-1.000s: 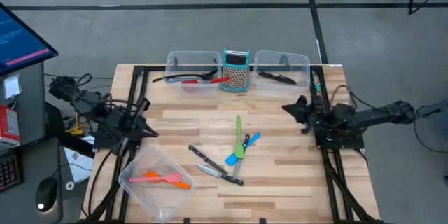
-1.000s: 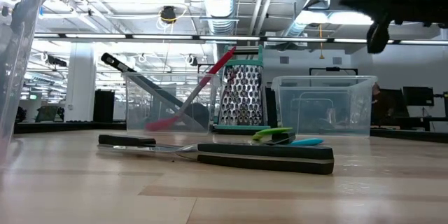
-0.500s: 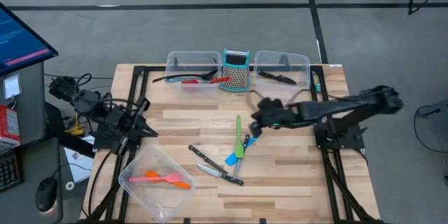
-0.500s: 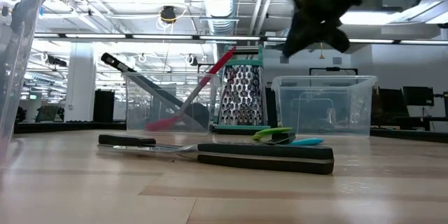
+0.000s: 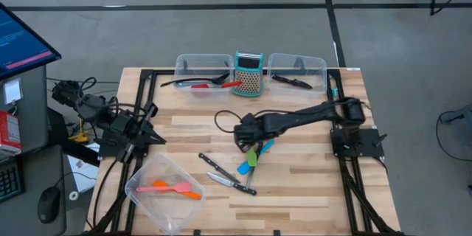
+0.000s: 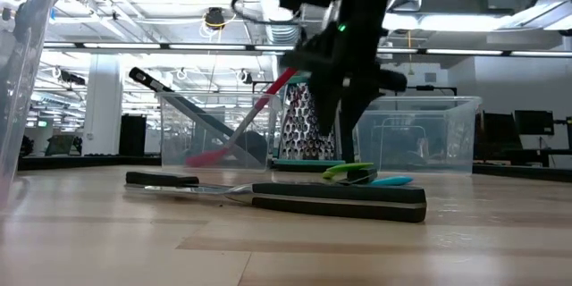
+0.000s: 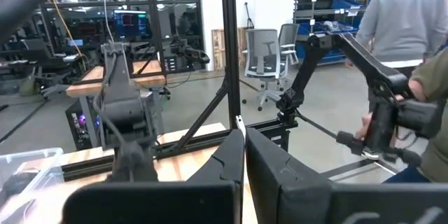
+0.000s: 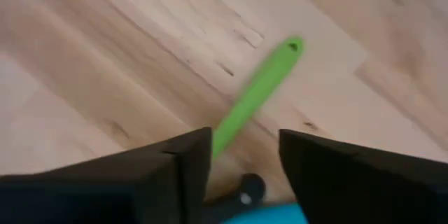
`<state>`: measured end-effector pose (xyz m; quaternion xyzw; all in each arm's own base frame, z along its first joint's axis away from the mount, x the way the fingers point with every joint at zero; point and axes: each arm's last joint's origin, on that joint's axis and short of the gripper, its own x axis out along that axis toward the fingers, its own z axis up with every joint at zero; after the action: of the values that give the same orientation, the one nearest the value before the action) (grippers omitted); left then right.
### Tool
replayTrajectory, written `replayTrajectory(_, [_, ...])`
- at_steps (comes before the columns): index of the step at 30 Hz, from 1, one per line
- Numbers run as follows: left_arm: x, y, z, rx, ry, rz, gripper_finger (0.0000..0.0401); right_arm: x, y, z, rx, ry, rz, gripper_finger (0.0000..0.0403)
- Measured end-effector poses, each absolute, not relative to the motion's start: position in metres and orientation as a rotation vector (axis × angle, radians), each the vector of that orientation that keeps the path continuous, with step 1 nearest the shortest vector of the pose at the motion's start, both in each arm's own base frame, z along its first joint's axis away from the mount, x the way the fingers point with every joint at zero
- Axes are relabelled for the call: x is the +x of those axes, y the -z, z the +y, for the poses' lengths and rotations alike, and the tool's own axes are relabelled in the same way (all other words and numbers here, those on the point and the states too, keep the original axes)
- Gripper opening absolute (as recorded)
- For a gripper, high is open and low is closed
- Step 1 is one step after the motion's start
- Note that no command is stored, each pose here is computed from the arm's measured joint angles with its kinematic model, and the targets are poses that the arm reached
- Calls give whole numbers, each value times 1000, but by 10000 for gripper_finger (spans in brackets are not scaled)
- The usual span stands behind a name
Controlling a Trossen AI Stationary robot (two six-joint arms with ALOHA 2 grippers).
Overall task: Pick & Place Kitchen Items
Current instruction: Put the green spatula into the bottom transparent bin
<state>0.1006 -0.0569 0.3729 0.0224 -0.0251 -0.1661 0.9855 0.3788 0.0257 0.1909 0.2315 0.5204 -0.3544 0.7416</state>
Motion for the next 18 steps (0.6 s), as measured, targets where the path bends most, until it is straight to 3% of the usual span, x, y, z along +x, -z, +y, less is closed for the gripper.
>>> replayTrajectory(4, [100, -373, -57, 45, 334, -51, 1, 389, -173, 23, 565, 847, 1154, 213])
replayTrajectory(7, [99, -373, -56, 44, 334, -52, 1, 390, -164, 20, 585, 881, 1178, 227])
replayTrajectory(18, [98, -372, -55, 48, 335, -42, 1, 403, -128, 25, 663, 825, 1233, 198])
